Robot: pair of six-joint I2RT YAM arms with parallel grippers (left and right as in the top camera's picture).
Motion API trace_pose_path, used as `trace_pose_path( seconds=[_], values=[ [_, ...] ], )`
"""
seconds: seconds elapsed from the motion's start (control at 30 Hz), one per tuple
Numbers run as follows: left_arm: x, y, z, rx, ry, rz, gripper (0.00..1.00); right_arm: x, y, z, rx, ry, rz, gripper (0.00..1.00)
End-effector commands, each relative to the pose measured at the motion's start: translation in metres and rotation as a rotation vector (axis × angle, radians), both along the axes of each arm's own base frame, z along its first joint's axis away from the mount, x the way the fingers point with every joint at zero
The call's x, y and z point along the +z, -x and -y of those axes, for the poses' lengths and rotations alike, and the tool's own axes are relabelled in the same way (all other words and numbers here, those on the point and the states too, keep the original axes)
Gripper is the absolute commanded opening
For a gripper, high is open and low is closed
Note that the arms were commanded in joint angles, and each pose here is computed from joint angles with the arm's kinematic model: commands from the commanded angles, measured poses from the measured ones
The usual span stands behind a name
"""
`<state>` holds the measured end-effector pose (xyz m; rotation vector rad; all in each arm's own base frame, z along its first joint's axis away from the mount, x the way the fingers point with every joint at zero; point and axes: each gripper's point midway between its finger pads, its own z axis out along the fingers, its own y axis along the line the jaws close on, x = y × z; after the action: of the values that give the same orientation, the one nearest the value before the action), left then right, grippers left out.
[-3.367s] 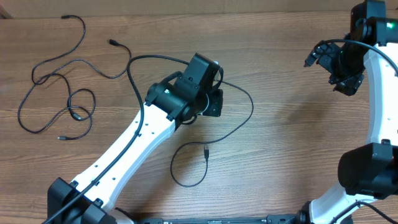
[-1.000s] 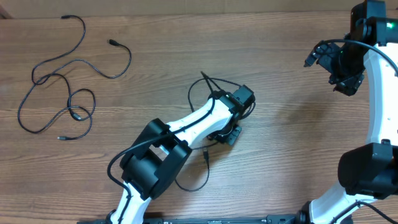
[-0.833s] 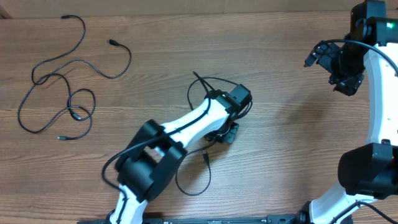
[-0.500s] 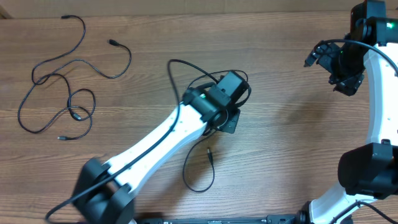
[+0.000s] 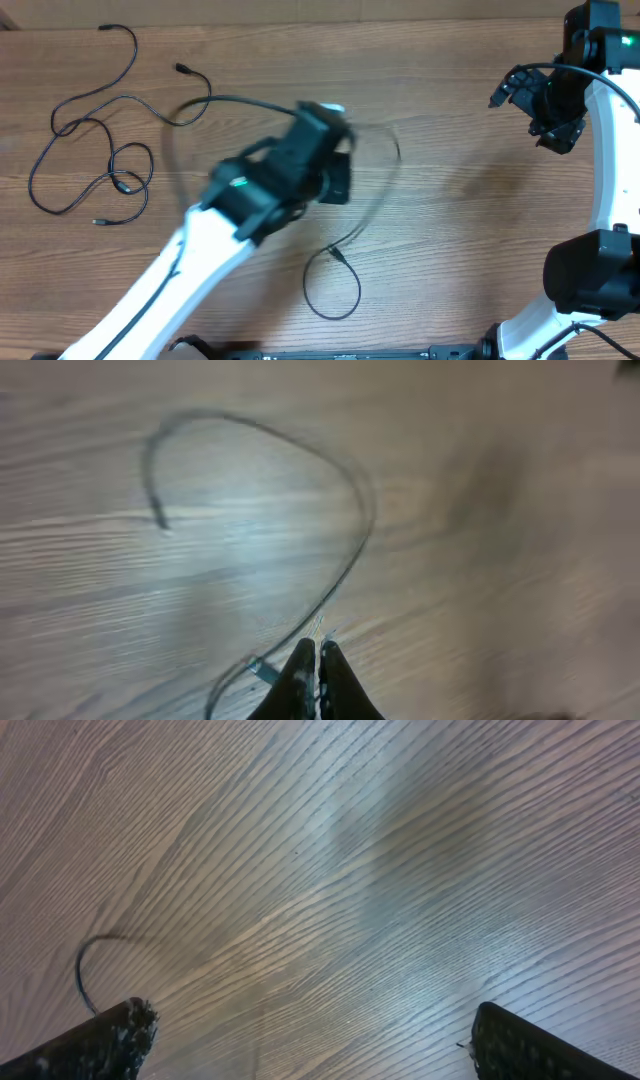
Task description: Untangle cables
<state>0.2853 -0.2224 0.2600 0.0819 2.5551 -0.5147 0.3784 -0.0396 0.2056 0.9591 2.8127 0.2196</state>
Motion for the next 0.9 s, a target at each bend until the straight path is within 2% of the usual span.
trace_pose_path(
  seconds=[0.0,0.07,0.17,0.3,0.43,0.53,0.63,0.73,0.87],
  values=[
    [0.029,0.000,-0.035,0.163,0.097,0.022,0.04,0.005,0.001,0.002,-0.007,0.008,0.015,1.00],
    [0.043,-0.001,-0.053,0.211,0.125,0.056,0.04,0.005,0.001,0.002,-0.007,0.008,0.015,1.00],
    [0.054,0.000,-0.063,0.161,0.095,0.120,0.04,0.005,0.001,0.002,-0.007,0.008,0.015,1.00],
    [0.042,0.011,-0.036,-0.055,0.057,0.104,0.20,0.005,0.001,0.002,-0.007,0.008,0.016,1.00],
    [0.008,0.016,-0.002,-0.157,0.022,0.005,0.35,0.005,0.001,0.002,-0.007,0.008,0.015,1.00],
    [-0.028,0.019,0.031,-0.275,-0.052,-0.054,0.59,0.005,0.001,0.002,-0.007,0.008,0.016,1.00],
    [-0.066,0.022,0.054,-0.409,-0.155,-0.087,0.66,0.005,0.001,0.002,-0.007,0.008,0.015,1.00],
    [-0.108,0.023,0.064,-0.471,-0.264,-0.146,0.73,0.005,0.001,0.002,-0.007,0.008,0.016,1.00],
    [-0.159,0.027,0.068,-0.588,-0.378,-0.226,0.75,0.005,0.001,0.002,-0.007,0.008,0.016,1.00]
  ],
)
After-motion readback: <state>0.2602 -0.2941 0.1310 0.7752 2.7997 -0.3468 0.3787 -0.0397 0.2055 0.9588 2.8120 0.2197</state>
